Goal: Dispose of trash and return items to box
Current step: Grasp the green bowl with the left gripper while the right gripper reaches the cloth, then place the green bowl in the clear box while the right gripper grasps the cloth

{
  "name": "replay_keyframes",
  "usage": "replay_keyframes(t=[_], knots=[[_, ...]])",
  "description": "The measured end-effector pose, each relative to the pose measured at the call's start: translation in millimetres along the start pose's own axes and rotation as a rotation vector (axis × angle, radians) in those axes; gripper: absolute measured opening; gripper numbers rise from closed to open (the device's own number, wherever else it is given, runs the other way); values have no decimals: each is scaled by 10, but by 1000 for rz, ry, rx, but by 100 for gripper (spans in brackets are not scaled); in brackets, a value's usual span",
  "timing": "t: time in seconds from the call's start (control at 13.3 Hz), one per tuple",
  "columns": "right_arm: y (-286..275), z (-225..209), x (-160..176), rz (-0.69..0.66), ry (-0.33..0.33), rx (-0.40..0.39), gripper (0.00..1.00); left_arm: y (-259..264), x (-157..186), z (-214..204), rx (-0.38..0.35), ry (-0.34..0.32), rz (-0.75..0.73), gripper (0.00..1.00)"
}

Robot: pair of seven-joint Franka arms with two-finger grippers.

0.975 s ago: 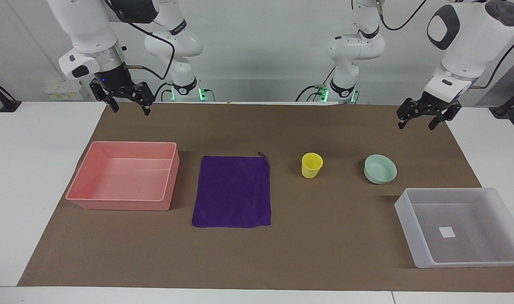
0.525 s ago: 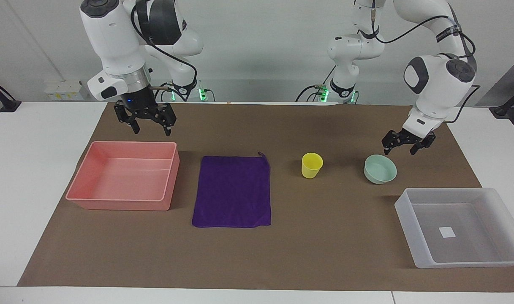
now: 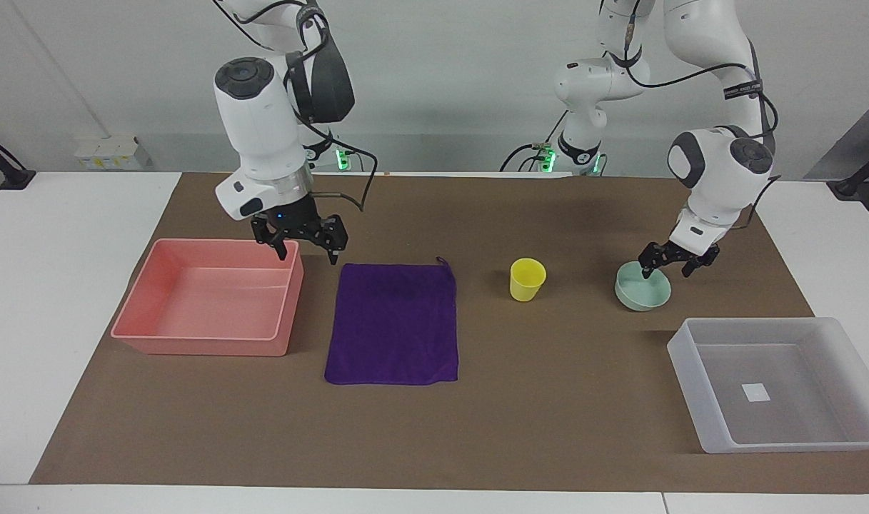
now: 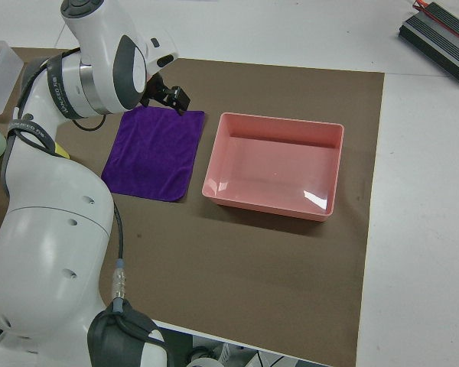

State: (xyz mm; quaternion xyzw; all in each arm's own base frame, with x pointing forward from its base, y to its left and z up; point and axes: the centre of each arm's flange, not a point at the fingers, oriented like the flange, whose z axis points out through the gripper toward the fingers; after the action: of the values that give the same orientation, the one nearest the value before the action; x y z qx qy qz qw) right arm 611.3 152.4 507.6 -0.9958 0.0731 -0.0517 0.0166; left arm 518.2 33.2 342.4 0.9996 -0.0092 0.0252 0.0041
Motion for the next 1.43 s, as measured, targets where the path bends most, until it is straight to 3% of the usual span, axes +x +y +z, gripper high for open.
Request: replay_keyframes(t=[0.22,0.45,0.67,0.97,1.43], knots=[[-108,128,93,-2,5,4,100,-1,-9,148,-2,-15,-1,100],[-97,117,111,0,8,5,100,-3,-31,213,-3,-27,-2,90],[-72,172,127,5,-1,1,100,-2,-50,235,-4,-32,-2,50],[-187,247,87,-14,-12,-2,100,5,-39,211,-4,-27,-2,6],[-364,497,48,-41,-40,-10,100,14,77,32,-2,4,2,5]])
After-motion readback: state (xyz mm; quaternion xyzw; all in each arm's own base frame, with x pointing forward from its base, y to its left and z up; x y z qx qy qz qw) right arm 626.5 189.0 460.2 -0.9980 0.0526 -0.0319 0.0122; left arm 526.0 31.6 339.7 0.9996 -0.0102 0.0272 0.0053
